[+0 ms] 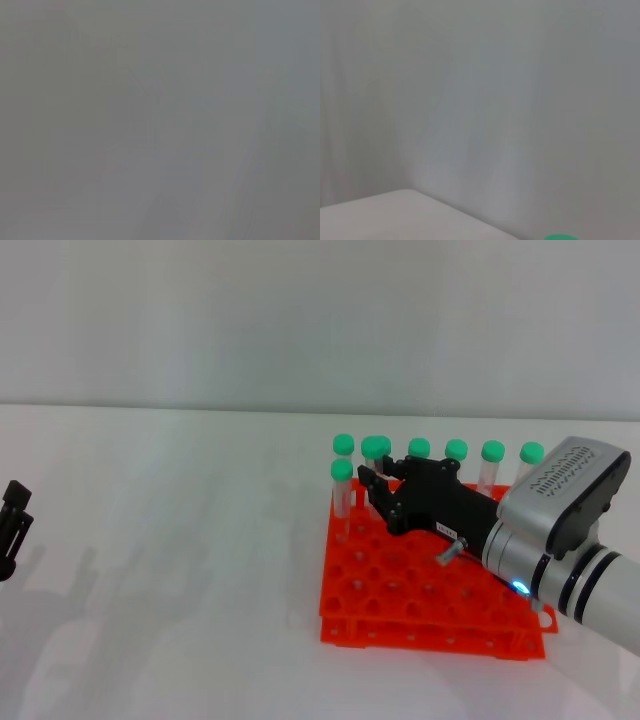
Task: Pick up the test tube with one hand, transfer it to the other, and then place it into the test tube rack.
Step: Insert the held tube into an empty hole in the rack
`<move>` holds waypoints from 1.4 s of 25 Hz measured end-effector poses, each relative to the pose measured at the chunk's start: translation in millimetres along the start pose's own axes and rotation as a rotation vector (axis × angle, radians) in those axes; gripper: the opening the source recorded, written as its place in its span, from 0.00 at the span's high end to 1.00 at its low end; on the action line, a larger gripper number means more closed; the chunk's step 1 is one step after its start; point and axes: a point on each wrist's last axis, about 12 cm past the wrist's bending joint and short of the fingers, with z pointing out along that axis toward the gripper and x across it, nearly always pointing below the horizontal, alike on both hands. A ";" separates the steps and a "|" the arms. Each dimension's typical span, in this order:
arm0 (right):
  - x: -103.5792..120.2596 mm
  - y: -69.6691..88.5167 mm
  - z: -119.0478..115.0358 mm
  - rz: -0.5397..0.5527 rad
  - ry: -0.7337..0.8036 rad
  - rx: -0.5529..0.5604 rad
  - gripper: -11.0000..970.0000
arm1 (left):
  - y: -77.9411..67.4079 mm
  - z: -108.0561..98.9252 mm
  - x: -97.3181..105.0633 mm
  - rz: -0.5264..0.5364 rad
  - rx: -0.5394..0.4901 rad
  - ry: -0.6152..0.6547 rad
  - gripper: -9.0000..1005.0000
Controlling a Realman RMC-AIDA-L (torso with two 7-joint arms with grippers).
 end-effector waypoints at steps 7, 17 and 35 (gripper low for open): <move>2.7 1.2 -0.2 -0.003 0.018 -0.002 0.78 | -0.1 0.1 0.0 0.000 0.000 0.000 0.30; 5.3 2.1 1.1 -0.010 0.049 -0.003 0.78 | -0.8 2.0 -0.2 0.000 0.004 -0.002 0.30; 6.4 0.4 3.8 -0.015 0.081 0.007 0.77 | 0.2 6.1 -2.7 0.004 0.004 -0.016 0.30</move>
